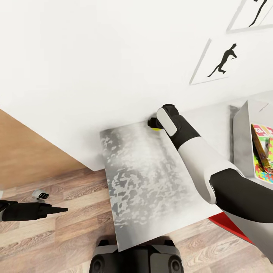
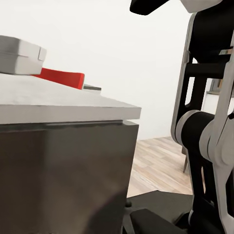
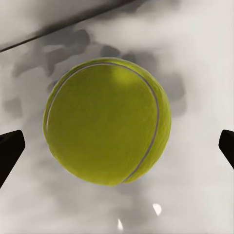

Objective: Put all the toys in the child's room - the three board games (two on the bed and one on the table), the two jigsaw puzzles on the table, and the tennis ball on the table - inside the toy box on the table in the child's room.

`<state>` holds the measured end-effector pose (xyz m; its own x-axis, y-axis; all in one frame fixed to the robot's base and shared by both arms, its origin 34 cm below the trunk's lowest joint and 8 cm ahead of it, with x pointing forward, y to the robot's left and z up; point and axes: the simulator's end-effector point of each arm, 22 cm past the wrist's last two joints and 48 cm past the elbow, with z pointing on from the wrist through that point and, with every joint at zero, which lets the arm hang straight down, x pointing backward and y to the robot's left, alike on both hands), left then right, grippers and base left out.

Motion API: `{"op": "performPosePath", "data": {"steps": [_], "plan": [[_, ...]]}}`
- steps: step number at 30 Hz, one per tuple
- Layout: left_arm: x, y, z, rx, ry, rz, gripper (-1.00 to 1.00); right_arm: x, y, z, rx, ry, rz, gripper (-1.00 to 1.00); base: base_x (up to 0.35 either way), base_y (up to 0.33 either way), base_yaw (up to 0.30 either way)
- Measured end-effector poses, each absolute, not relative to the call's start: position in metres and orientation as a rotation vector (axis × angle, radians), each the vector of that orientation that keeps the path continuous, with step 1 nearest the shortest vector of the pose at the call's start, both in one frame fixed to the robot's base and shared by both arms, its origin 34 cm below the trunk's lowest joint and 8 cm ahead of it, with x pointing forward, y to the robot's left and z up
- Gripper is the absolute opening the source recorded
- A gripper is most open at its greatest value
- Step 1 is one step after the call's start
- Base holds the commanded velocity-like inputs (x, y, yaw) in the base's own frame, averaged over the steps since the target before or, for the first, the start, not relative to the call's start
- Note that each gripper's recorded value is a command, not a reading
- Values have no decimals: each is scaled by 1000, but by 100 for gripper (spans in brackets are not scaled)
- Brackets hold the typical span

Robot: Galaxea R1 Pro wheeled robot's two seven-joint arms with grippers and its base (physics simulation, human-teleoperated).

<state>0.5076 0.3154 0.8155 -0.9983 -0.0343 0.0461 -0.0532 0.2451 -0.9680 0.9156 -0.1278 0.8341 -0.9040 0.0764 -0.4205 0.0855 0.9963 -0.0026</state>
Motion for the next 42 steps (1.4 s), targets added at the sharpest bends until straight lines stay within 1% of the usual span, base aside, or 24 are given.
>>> {"op": "performPosePath", "data": {"steps": [42], "plan": [[505, 314, 810, 97, -2457, 1915, 100, 924, -127, 837, 108, 2699, -28, 100, 0, 0, 0]]}}
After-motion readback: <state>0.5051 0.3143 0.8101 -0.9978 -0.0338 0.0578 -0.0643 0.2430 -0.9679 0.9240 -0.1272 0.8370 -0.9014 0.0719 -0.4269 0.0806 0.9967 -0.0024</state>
